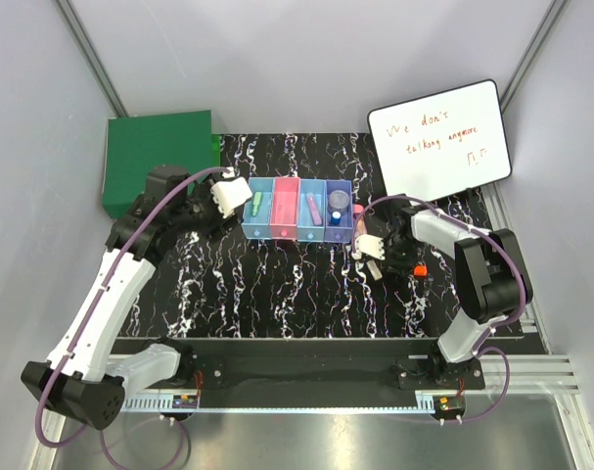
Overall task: Sort the stationery into containers
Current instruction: Pick up the pen from the center of the board.
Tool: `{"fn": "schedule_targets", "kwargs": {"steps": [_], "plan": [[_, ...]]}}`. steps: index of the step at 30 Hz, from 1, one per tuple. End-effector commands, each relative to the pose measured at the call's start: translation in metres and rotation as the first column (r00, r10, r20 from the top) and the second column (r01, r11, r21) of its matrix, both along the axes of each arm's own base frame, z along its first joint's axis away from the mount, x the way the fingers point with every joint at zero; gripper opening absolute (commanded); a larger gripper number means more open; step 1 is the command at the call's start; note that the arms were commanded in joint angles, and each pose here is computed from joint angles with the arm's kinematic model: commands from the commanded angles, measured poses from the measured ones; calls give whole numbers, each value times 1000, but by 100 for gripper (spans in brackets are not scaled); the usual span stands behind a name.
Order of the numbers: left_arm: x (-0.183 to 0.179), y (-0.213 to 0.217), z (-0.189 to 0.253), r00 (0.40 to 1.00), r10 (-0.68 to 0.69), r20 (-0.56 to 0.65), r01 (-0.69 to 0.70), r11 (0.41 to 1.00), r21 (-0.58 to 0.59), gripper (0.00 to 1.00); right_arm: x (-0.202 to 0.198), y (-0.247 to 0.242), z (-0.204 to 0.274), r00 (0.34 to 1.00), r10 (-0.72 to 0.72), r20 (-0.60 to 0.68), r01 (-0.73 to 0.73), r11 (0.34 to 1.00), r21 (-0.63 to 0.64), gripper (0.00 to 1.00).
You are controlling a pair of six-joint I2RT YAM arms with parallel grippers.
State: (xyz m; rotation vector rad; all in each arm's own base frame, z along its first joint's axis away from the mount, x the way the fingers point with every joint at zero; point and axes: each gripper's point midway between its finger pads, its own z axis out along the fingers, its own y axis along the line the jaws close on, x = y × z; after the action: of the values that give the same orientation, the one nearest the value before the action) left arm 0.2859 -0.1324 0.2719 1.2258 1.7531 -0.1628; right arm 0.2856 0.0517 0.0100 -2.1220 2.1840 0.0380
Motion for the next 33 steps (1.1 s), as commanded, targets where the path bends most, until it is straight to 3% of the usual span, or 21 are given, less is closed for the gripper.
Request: {"fn": "schedule_targets", "kwargs": {"steps": [1,33], "plan": [[7,-4,27,997,1,73,1,1000,-27,66,-9,-4,-25,1000,3,-25,-4,1000,-8,0],[-3,-6,26,997,-8,76,11,999,-35,66,31,21,74,987,-44,157,26,993,115,0]]}}
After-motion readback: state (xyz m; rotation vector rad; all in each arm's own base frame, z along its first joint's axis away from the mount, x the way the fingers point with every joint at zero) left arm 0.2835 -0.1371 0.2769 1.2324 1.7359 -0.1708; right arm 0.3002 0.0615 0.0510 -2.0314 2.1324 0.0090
